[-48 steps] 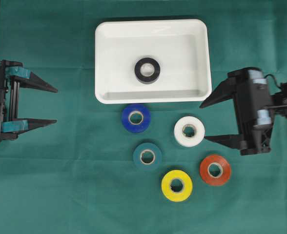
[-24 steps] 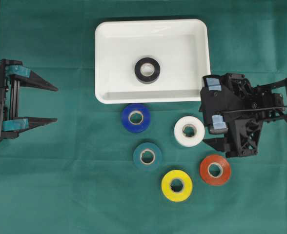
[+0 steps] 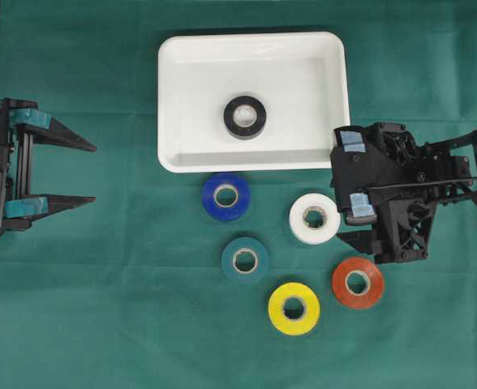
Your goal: Pick up the tape from a random location and place it into the white case.
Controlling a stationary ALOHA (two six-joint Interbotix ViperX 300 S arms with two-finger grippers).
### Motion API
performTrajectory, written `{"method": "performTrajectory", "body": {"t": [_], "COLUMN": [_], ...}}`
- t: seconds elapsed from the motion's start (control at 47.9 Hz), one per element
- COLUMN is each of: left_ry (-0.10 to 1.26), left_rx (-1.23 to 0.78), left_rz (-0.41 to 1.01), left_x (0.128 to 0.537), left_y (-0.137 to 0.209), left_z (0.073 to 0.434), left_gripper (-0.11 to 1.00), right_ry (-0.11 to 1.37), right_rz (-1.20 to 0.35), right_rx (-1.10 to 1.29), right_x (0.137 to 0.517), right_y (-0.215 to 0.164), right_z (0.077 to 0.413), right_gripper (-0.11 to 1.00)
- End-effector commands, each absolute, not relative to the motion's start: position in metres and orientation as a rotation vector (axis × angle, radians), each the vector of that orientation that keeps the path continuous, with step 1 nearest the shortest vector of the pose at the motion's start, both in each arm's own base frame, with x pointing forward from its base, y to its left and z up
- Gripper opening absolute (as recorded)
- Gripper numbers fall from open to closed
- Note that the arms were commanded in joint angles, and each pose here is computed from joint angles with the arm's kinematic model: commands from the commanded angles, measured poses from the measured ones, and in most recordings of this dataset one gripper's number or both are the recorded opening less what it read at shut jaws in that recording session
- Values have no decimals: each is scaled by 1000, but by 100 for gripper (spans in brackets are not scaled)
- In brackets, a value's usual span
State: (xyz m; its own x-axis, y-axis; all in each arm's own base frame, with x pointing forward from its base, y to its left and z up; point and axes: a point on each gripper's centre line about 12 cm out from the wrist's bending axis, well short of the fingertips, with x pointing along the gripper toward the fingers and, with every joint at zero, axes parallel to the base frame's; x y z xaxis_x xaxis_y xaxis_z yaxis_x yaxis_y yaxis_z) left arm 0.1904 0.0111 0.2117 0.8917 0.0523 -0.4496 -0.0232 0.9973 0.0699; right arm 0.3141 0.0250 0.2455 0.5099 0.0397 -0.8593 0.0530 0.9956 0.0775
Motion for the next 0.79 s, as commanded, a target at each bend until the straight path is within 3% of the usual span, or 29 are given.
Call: {"method": "performTrajectory", "body": {"t": [0.0, 0.773], "left_ry": [454, 453], "left_rx": [60, 60], "left_rz": [43, 43], "left_x": [193, 193], "left_y": [12, 12], "left_z": [216, 216], "left_gripper": [98, 98], "right_ry": [1000, 1009], "right_rz": [-3, 1], "right_rx": [102, 97], "right_x": [319, 322], "right_y": [26, 28], "right_z": [257, 243], "right_gripper": [92, 92]}}
